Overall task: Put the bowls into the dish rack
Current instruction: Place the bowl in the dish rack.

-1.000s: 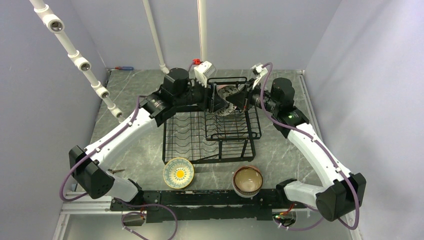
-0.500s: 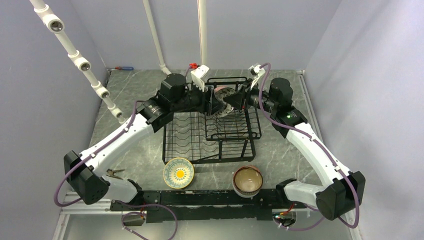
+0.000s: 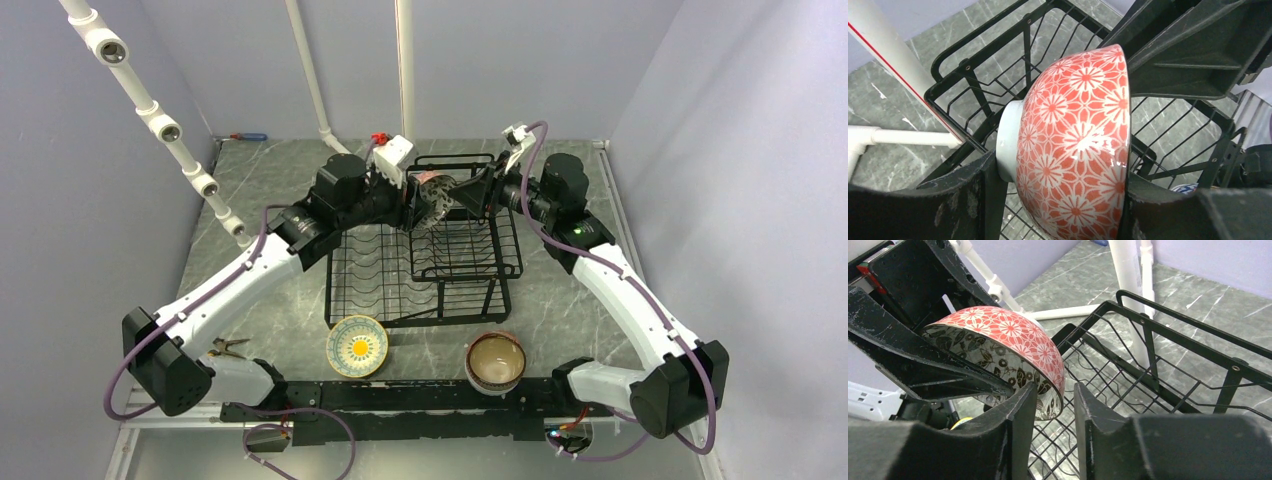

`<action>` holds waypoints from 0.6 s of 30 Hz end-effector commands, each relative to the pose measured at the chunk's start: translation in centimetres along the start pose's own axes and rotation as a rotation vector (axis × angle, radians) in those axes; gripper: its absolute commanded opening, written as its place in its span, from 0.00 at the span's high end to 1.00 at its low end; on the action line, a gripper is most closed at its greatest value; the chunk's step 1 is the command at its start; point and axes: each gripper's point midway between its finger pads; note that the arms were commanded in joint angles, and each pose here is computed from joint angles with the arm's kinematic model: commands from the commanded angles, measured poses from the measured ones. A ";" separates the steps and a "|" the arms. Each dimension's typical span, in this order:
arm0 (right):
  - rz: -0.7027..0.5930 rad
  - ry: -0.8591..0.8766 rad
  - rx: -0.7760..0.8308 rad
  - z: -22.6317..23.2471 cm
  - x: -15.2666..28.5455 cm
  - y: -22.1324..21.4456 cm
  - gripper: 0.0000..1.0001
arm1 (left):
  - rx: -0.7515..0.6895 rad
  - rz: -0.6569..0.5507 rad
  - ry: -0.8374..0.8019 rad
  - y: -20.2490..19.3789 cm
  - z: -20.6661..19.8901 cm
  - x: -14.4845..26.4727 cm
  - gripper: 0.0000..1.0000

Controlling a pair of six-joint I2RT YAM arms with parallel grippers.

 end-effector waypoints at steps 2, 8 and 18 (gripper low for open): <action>-0.059 -0.042 0.061 -0.3 0.5 2.0 0.61 | -0.121 -0.148 -0.025 4.7 -0.7 0.0 0.97; -0.096 -0.148 0.085 -1.2 2.1 3.0 0.42 | -0.302 -0.203 -0.033 6.7 -0.6 -1.0 0.97; -0.167 -0.356 0.096 -2.9 5.7 3.6 0.22 | -0.484 -0.237 -0.065 9.0 -0.9 -3.7 0.97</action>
Point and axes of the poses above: each gripper's point midway between its finger pads, its own x axis back along the fingers, its own z axis along the line the jaws close on, y = z × x, and after that the axes turned 8 degrees about x, right-handed
